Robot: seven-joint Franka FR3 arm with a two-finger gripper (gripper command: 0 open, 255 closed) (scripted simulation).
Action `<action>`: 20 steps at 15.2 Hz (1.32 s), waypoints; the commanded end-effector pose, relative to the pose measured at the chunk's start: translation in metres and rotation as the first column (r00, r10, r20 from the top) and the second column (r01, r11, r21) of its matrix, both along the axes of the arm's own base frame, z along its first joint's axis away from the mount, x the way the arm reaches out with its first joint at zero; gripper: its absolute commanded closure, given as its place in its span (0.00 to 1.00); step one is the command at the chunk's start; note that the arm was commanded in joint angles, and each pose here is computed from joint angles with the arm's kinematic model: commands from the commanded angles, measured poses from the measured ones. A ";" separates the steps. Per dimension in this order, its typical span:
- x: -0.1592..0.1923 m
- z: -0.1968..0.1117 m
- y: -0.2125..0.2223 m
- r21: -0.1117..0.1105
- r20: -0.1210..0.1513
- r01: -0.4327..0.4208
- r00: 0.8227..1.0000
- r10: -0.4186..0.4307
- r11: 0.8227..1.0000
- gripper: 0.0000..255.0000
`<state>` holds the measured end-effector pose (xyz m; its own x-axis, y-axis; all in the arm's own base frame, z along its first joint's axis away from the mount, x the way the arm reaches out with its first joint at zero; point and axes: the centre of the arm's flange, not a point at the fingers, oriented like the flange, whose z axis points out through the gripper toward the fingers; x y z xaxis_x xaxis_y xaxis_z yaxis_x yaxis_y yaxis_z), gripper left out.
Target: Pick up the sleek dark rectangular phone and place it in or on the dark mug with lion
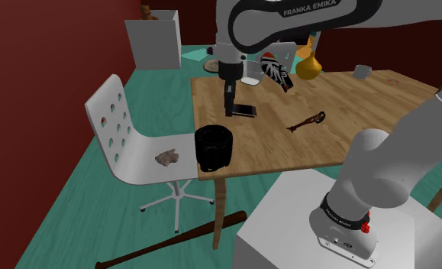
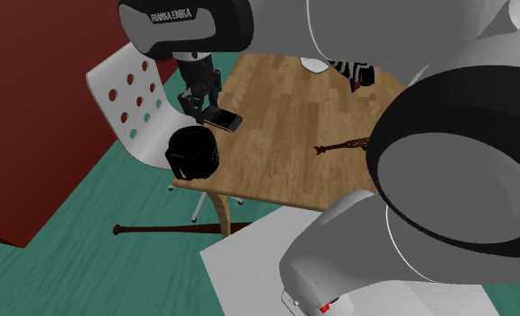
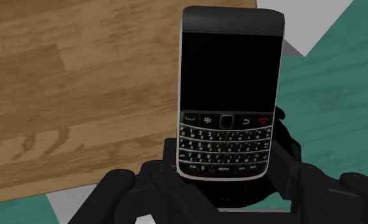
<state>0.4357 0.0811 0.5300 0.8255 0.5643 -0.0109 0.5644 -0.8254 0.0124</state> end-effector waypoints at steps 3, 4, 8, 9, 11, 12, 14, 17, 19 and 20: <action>0.024 0.000 0.049 0.001 0.000 0.001 1.000 -0.001 1.000 1.00; 0.030 0.001 0.061 0.001 0.000 0.001 1.000 -0.001 1.000 1.00; 0.043 -0.008 0.089 0.001 0.000 0.001 1.000 -0.001 1.000 1.00; 0.043 -0.014 0.089 0.001 0.000 0.001 1.000 -0.001 1.000 1.00; 0.043 -0.024 0.089 0.001 0.000 0.001 1.000 -0.001 1.000 1.00; 0.043 -0.030 0.089 0.001 0.000 0.001 1.000 -0.001 1.000 1.00; 0.043 -0.040 0.089 0.001 0.000 0.001 1.000 -0.001 1.000 1.00; 0.043 -0.056 0.089 0.001 0.000 0.001 1.000 -0.001 1.000 1.00; 0.043 -0.066 0.089 0.001 0.000 0.001 1.000 -0.001 1.000 1.00; 0.043 -0.072 0.089 0.001 0.000 0.001 1.000 -0.001 1.000 1.00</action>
<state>0.4787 0.1698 0.4635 0.8257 0.5640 -0.0111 0.5641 -0.8256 0.0119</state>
